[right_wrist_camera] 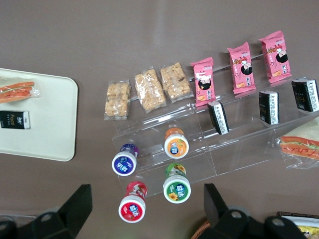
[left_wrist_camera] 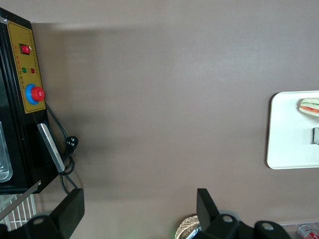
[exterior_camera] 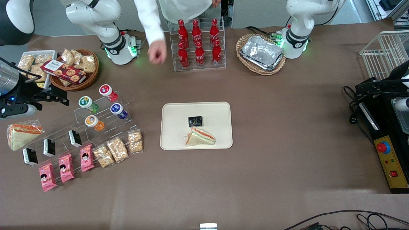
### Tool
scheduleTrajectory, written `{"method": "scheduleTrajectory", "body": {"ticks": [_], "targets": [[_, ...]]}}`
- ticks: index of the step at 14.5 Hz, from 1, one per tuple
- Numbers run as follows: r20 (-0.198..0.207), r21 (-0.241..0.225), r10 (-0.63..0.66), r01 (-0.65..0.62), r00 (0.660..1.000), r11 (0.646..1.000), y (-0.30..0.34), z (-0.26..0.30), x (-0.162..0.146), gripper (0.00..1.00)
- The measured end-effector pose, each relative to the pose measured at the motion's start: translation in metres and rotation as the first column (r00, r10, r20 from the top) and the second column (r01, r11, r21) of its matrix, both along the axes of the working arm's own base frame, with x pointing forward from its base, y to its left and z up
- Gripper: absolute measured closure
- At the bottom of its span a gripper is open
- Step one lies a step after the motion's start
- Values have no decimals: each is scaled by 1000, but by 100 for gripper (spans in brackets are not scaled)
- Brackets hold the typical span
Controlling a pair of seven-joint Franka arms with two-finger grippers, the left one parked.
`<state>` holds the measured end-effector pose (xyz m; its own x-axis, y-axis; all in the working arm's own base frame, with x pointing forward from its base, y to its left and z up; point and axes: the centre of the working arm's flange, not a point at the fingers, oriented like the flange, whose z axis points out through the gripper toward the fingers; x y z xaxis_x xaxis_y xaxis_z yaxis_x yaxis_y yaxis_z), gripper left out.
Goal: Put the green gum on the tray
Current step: 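Move the right gripper toward the acrylic rack of snack cups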
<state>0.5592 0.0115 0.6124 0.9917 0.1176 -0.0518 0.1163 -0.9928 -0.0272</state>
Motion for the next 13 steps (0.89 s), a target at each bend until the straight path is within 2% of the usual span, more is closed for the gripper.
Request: {"method": "scheduleTrajectory", "body": {"ticks": [7, 9, 13], "targets": [[-8, 1, 5, -5, 1000, 1000, 1, 2, -3, 0], [-26, 2, 9, -9, 1000, 1000, 2, 7, -10, 0], [-8, 13, 64, -64, 998, 998, -1, 37, -40, 0]]}}
